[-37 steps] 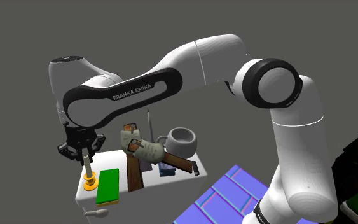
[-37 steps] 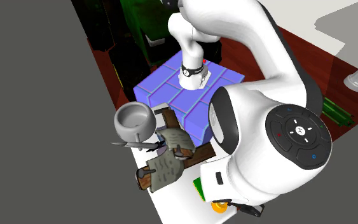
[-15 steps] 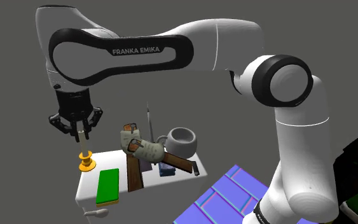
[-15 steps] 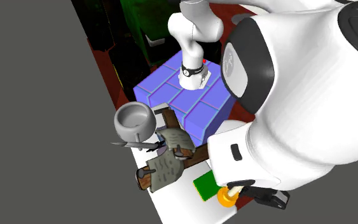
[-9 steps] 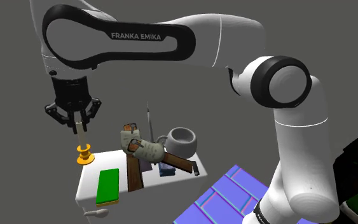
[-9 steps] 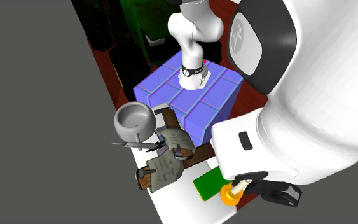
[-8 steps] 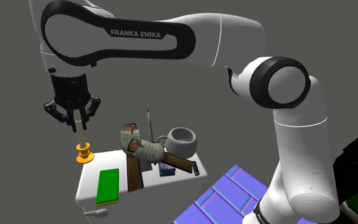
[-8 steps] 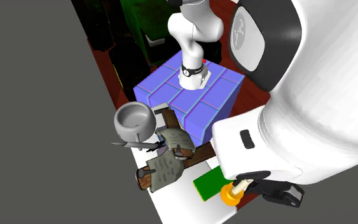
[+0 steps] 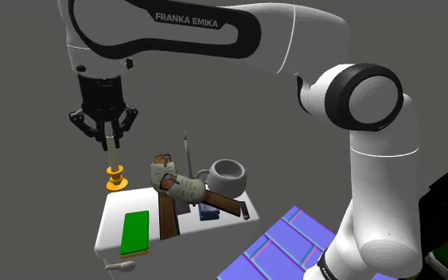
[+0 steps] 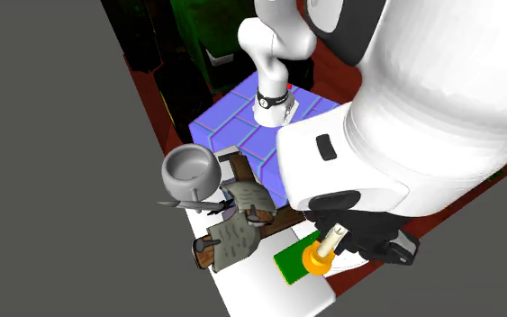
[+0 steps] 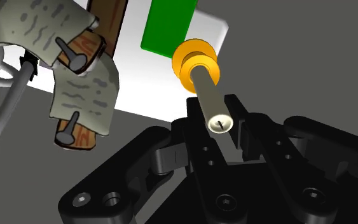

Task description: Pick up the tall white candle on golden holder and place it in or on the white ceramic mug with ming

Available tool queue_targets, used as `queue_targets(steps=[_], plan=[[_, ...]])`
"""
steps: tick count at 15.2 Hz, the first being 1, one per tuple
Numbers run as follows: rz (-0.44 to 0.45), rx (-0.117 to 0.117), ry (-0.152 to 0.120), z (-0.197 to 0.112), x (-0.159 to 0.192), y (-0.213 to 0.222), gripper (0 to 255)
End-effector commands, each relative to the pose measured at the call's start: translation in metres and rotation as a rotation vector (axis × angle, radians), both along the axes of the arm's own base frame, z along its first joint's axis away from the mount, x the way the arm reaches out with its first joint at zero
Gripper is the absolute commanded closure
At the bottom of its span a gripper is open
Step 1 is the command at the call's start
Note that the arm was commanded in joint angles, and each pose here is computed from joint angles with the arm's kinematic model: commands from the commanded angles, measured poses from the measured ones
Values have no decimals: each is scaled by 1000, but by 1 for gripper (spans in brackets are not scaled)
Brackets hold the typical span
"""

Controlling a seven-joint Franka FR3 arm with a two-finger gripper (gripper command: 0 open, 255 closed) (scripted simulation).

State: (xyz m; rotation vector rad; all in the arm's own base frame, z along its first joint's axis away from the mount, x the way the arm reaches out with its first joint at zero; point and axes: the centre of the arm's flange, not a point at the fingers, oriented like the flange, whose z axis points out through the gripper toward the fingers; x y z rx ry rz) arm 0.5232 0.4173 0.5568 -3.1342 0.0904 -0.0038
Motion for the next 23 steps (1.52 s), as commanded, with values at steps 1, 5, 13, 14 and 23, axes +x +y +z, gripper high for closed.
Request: queue_targets(steps=[1,5,13,14,23], plan=[[0,0,0,2,-3,-24,255],[0,0,0,9,-8,-76,255],[0,0,0,24,-19,-180,255],[0,0,0,25,-20,-193,255],[0,0,0,41,-32,-310,255]])
